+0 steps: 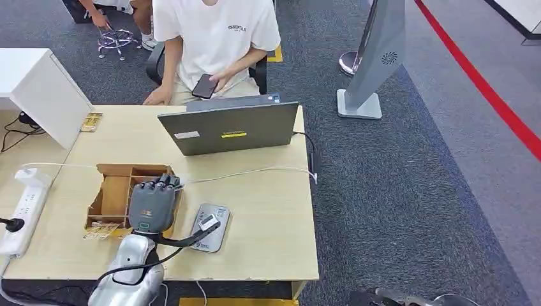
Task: Pass the card to the sensor for recognition and then transmit it.
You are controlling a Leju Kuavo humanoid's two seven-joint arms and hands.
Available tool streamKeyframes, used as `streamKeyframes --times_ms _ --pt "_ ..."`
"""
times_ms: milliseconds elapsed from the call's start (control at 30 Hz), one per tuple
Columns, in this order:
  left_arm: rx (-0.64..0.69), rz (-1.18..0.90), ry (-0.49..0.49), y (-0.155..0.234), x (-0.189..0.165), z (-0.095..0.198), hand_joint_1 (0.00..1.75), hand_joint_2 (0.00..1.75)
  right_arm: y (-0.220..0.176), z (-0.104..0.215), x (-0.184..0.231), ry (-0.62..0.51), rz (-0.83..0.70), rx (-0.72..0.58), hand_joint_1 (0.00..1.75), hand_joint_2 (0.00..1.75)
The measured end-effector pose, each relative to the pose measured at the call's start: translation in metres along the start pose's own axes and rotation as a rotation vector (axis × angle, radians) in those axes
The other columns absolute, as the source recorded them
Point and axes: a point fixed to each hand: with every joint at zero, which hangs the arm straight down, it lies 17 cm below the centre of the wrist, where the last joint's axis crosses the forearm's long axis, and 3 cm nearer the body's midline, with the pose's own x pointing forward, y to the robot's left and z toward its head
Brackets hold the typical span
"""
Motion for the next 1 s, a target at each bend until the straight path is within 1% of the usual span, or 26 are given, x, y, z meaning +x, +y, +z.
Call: streamKeyframes --times_ms 367,500,833,1000 --pt "-0.042 0.026 -0.045 -0.015 0.028 0.004 1.75 1.75 0.0 -0.001 -0.004 0.007 0.0 0.003 0.0 1.75" --pt "-0.099 0.056 -0.037 -0.034 0.04 0.016 1.75 1.75 0.001 -0.001 -0.004 0.006 0.0 0.005 0.0 1.75" --pt "-0.183 0.061 -0.138 -0.059 0.078 0.044 1.75 1.75 0.004 0.0 -0.005 0.004 -0.002 0.009 0.0 1.75" --pt "-0.216 0.078 -0.165 -0.068 0.096 0.06 1.75 1.75 0.007 0.0 -0.007 0.009 -0.003 0.013 0.0 1.75"
